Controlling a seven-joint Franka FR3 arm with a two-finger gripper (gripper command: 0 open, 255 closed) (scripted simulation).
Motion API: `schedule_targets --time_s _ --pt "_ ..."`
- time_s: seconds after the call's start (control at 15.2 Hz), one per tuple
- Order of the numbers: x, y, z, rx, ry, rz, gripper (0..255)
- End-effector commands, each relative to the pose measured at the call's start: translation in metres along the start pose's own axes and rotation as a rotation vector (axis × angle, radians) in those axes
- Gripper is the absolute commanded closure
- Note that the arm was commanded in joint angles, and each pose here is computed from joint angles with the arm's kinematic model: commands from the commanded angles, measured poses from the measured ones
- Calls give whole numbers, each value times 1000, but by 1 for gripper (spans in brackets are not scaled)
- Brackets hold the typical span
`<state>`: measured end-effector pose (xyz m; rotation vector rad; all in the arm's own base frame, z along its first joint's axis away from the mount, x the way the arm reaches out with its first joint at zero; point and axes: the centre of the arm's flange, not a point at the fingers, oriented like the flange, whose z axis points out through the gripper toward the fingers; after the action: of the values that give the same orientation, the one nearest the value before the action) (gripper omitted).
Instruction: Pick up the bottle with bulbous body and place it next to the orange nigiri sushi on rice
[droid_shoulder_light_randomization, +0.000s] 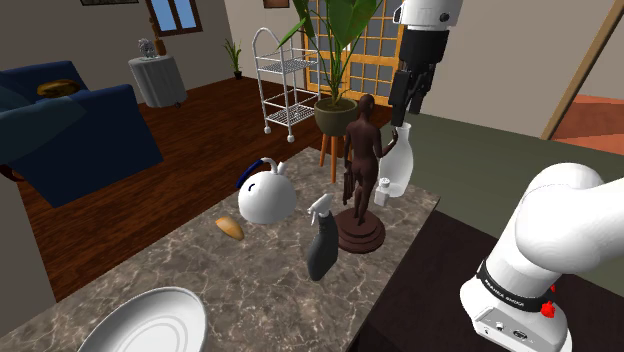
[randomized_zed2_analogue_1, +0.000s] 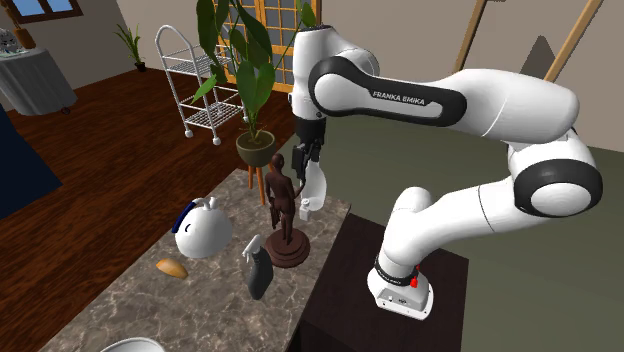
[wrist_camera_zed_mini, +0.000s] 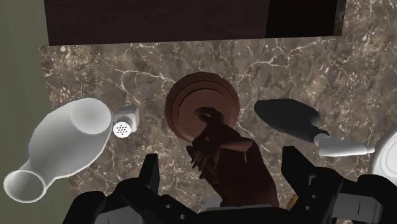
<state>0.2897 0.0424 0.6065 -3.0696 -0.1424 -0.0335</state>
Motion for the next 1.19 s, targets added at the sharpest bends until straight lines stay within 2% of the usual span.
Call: schedule_targets --time_s 0.0,1.12 --pt "0 0 0 0 0 0 0" --pt "81 189 79 -45 -25 62 0"
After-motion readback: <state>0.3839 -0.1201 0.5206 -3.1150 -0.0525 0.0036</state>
